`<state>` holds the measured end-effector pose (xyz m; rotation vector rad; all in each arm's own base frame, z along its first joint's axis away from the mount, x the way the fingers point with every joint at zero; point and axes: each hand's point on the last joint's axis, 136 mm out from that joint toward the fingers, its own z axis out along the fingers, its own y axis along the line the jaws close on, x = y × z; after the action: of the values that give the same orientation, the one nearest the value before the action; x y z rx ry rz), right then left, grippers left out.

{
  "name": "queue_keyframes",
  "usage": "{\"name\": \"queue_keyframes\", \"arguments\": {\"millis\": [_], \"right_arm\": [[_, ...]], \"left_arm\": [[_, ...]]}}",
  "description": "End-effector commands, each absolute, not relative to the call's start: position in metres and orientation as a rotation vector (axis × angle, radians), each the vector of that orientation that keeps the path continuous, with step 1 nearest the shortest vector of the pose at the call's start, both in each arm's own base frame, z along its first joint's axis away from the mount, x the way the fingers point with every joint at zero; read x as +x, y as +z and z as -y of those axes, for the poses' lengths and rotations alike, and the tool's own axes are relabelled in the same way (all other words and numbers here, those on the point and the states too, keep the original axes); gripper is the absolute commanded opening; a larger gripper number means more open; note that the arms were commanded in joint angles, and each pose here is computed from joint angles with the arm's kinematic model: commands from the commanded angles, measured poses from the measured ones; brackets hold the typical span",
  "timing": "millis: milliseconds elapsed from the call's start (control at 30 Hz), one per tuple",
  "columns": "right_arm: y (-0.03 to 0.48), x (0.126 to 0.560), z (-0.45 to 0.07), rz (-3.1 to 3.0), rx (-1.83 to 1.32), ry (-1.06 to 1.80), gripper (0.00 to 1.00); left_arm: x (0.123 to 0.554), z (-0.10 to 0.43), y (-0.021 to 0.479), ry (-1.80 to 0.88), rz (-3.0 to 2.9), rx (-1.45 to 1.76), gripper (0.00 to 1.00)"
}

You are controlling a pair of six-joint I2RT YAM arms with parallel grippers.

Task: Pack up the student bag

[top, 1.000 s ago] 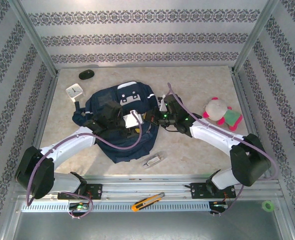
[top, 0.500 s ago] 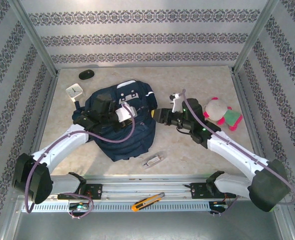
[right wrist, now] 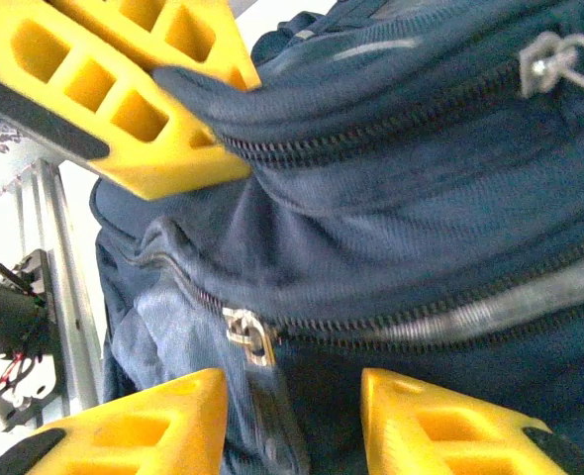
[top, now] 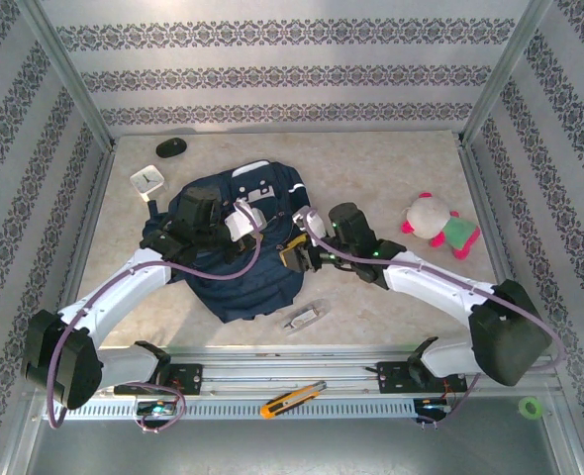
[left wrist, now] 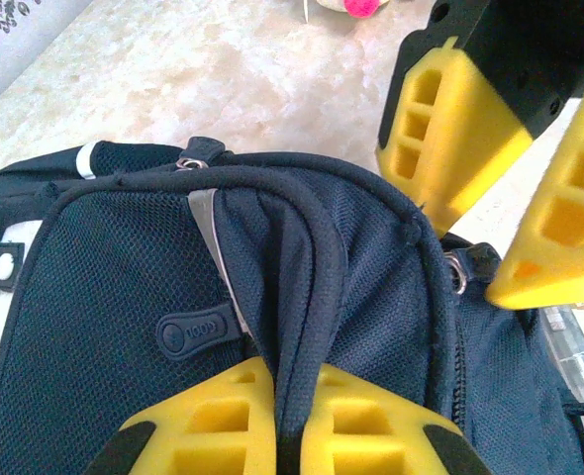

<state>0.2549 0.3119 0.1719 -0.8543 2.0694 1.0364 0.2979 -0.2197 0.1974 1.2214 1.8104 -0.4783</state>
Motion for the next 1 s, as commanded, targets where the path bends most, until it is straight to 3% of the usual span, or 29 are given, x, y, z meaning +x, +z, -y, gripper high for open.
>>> {"name": "queue_keyframes", "arguments": {"millis": [0, 167, 200, 467, 967], "right_arm": [[0.187, 0.256, -0.325, -1.988, -0.922, 1.038, 0.29], [0.188, 0.254, -0.318, -2.012, -0.909, 0.95, 0.02], [0.188, 0.252, -0.315, -2.012, -0.907, 0.924, 0.0], [0.185, 0.243, -0.306, -2.064, -0.87, 0.829, 0.0], [0.192, 0.22, -0.369, -2.084, -0.991, 0.909, 0.0]], "left_arm": [[0.303, 0.23, 0.251, -0.52, -1.617, 1.164, 0.0], [0.311, 0.225, 0.246, -0.463, -1.646, 1.143, 0.0], [0.314, 0.223, 0.245, -0.447, -1.657, 1.134, 0.0], [0.338, 0.214, 0.241, -0.375, -1.727, 1.005, 0.0], [0.34, 0.237, 0.252, -0.53, -1.728, 0.903, 0.0]]}}
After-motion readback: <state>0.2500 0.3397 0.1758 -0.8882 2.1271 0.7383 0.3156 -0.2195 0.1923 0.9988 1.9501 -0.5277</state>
